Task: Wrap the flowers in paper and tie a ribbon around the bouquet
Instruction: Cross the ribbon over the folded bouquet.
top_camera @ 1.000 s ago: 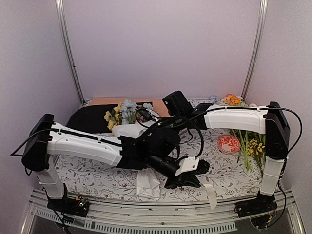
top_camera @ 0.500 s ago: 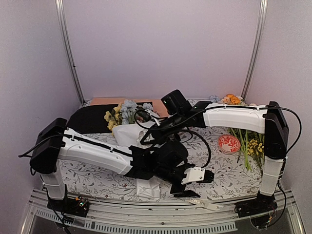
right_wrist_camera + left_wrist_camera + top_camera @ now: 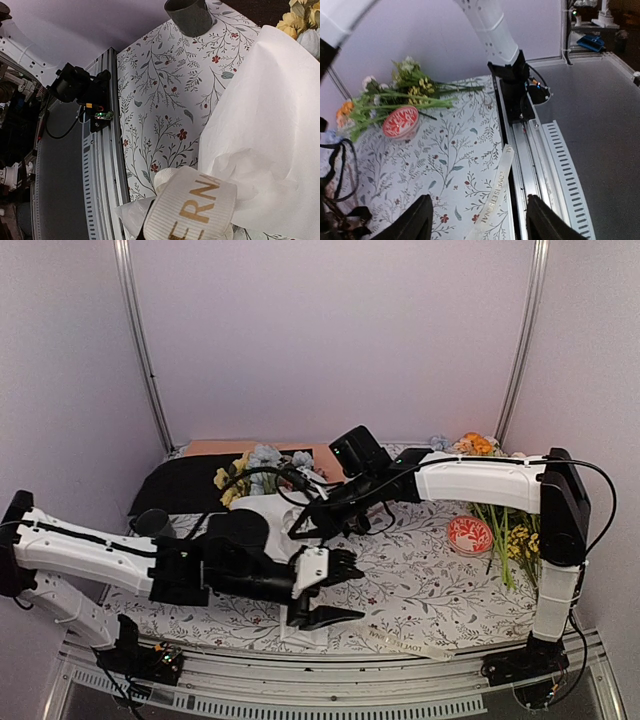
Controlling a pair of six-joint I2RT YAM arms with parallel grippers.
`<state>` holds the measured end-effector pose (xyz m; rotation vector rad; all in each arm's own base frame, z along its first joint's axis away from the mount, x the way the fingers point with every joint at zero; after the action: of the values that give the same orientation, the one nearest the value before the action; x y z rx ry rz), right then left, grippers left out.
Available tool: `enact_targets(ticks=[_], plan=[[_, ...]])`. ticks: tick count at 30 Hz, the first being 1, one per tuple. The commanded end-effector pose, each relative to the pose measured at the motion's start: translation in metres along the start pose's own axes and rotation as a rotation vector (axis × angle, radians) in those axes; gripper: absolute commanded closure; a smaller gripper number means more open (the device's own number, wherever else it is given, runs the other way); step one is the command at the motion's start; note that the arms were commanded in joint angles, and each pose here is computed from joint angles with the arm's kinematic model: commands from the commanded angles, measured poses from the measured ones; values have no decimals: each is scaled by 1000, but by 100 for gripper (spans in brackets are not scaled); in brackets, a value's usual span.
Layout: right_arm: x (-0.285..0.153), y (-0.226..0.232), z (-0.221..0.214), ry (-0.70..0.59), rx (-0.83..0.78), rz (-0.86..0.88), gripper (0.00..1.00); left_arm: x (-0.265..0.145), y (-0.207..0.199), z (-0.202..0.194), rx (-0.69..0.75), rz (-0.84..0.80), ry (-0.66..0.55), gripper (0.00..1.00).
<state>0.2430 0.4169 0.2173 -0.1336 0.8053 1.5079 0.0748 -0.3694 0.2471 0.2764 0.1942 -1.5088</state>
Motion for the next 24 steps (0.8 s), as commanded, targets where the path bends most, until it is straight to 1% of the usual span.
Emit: enact_targets(ticks=[1,2,3,4,6,7,9,10,12,17,21,23,24], plan=[[2,-3,4,-17,39,14,100,-75,23,26,-145,180,-355,54],[2,-1,5,-24,46,21,100,-88,35,16,-200,285,-373,63],[1,0,6,-34,64,27,100,-100,47,3,-263,382,-370,66],[-1,2,8,-47,75,35,100,-107,61,-17,-330,478,-336,62],[-3,7,10,-69,91,55,100,-116,84,-47,-435,612,-266,48],[-5,10,12,-80,92,60,100,-118,90,-58,-457,639,-233,42],[-6,15,14,-99,94,73,100,-118,95,-76,-459,648,-191,28],[-7,18,15,-107,103,86,100,-117,96,-82,-454,645,-181,23],[-7,23,16,-117,111,105,100,-114,99,-89,-436,647,-172,18],[-7,29,15,-129,136,148,100,-104,110,-93,-362,692,-186,19],[-9,37,16,-137,140,183,100,-84,117,-92,-347,638,-166,19],[-11,44,18,-142,127,197,100,-78,122,-93,-355,640,-155,22],[-12,47,19,-144,122,201,100,-76,124,-96,-363,641,-152,26]])
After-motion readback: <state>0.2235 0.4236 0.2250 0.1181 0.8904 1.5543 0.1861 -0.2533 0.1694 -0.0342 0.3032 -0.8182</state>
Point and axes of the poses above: each gripper's point midway between its finger pads, its own x axis out along the fingers, its own y axis along the line the jaws close on, z = x × y, the point moved 7 cm from there along -x, back along the fingers, and after that the axes turned 8 degrees about -x, right-handed, at the moved point
